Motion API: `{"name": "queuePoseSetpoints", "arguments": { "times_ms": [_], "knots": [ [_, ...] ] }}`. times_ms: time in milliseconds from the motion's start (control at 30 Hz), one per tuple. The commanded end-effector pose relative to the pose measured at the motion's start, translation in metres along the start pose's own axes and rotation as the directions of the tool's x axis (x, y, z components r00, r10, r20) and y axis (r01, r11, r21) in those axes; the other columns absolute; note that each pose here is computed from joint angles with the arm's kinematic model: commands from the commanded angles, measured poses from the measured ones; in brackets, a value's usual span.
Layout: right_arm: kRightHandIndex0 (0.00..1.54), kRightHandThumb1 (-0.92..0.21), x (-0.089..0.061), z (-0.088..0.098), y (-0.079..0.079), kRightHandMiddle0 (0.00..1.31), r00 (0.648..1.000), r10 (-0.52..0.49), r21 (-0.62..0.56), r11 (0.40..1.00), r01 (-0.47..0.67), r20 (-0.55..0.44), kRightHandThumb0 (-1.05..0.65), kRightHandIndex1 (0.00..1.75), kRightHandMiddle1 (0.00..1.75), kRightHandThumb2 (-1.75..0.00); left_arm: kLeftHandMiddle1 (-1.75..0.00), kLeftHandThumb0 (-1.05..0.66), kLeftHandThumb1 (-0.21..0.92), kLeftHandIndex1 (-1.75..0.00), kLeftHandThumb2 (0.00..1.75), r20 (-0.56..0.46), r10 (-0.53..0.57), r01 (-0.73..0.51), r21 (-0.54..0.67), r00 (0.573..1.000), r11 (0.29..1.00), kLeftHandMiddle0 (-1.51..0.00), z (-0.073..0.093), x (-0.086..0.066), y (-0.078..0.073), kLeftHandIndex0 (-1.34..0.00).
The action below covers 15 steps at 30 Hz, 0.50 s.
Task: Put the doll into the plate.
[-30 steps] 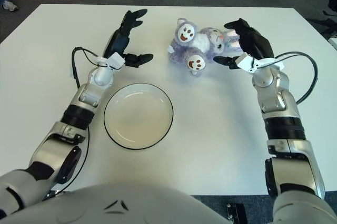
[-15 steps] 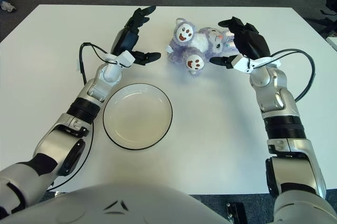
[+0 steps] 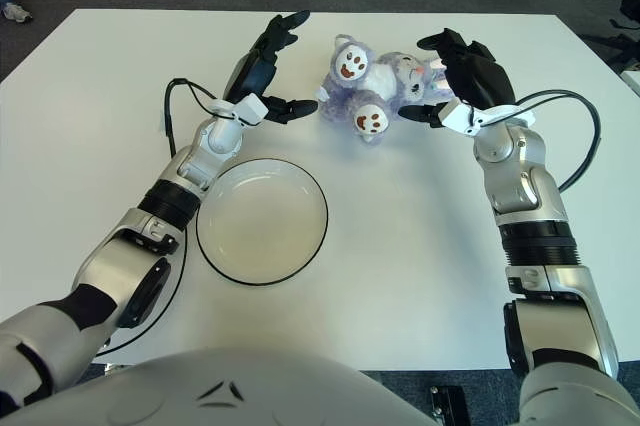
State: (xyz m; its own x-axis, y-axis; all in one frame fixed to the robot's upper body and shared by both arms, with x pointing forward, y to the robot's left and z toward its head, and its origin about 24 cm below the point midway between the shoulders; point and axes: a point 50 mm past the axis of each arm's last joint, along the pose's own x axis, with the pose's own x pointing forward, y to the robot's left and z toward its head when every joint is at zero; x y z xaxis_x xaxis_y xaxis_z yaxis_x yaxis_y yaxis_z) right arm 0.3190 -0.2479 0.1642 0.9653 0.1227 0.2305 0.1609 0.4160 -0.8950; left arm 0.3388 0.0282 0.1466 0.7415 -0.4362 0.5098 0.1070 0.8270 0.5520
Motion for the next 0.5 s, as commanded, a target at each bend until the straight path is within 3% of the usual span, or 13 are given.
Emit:
{"name": "queuePoseSetpoints", "arguments": {
  "times_ms": [0, 233, 467],
  "knots": [
    [0.19, -0.62, -0.001, 0.001, 0.000, 0.00, 1.000, 0.004, -0.018, 1.000, -0.004, 0.003, -0.96, 1.72, 0.93, -0.46, -0.88, -0.76, 0.45, -0.64, 0.73, 0.037, 0.009, -0.009, 0.006, 0.999, 1.000, -0.12, 0.006, 0.009, 0.000, 0.00],
    [0.34, -0.65, 0.000, 0.003, 0.000, 0.00, 0.999, -0.010, -0.037, 0.999, 0.012, 0.038, -0.96, 1.74, 0.96, -0.44, -1.06, -0.76, 0.43, -0.73, 0.75, 0.032, 0.006, -0.006, 0.002, 0.999, 1.000, -0.13, 0.006, 0.016, -0.005, 0.00],
    [0.47, -0.63, -0.001, 0.002, 0.000, 0.00, 0.999, -0.014, -0.048, 0.999, 0.016, 0.036, -0.91, 1.75, 0.97, -0.42, -1.18, -0.83, 0.50, -0.78, 0.70, 0.031, -0.025, 0.025, -0.010, 0.999, 1.000, -0.10, 0.007, 0.022, -0.011, 0.00]
  ]
}}
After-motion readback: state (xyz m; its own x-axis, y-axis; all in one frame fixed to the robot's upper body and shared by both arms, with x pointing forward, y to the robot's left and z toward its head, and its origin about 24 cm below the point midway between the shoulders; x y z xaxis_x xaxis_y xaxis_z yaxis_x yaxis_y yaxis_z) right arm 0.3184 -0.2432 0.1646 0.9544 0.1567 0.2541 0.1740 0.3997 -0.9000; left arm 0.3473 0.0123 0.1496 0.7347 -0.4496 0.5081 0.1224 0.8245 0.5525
